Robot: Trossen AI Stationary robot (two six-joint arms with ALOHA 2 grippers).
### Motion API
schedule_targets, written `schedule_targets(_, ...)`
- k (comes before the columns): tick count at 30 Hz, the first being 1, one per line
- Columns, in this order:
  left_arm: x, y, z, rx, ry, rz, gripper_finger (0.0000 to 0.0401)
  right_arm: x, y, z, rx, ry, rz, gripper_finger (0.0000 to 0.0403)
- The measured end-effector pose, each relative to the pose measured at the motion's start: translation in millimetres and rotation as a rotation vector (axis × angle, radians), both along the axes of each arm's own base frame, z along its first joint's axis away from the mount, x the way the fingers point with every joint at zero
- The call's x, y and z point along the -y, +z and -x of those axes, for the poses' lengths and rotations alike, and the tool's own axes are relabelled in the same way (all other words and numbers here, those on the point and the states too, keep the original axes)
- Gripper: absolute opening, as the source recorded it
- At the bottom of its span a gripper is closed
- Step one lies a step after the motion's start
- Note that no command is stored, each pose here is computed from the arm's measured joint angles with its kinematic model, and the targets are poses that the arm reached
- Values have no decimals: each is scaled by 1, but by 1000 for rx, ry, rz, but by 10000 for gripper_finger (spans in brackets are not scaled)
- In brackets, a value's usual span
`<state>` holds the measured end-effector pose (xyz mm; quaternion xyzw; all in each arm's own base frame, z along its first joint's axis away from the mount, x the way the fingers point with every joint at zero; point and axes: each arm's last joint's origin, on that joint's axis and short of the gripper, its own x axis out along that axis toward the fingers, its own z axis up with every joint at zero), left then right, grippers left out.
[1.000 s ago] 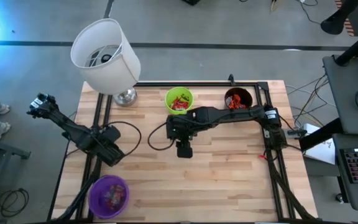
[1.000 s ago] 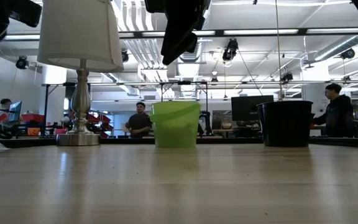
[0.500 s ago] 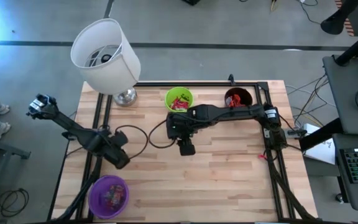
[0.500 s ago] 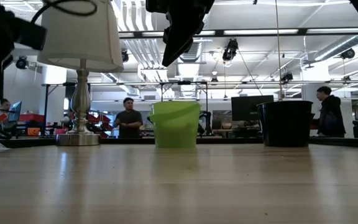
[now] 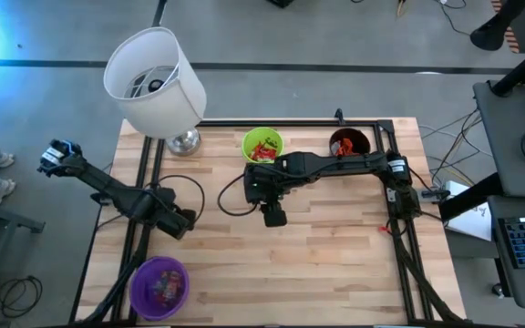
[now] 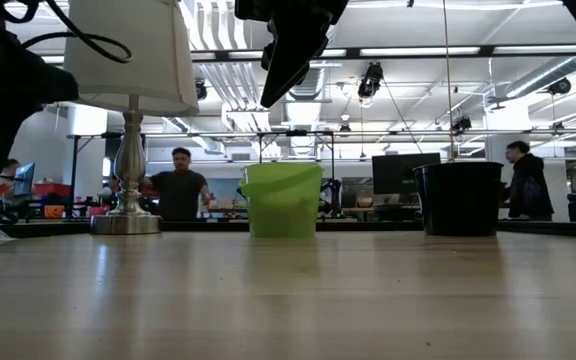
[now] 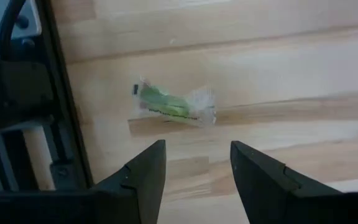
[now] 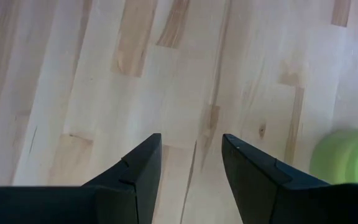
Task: Sort candy
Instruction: Put the green gummy candy into the violet bucket
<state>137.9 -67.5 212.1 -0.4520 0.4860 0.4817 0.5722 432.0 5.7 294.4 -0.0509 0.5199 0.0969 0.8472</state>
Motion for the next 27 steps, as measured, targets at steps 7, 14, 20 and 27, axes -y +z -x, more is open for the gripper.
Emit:
schedule_targets(7, -5, -6, 1, -18, 40, -8, 162, 0, 0, 0, 1, 2, 1, 162)
schedule_targets(14, -12, -9, -4, -38, 128, 3, 162, 0, 0, 0, 1, 0, 0, 162)
schedule_targets(20, -15, -9, -6, -33, 159, 10, 162, 0, 0, 0, 1, 1, -1, 162)
schedule_targets(27, -14, -6, -8, -63, -295, -12, 162, 0, 0, 0, 1, 3, -3, 162)
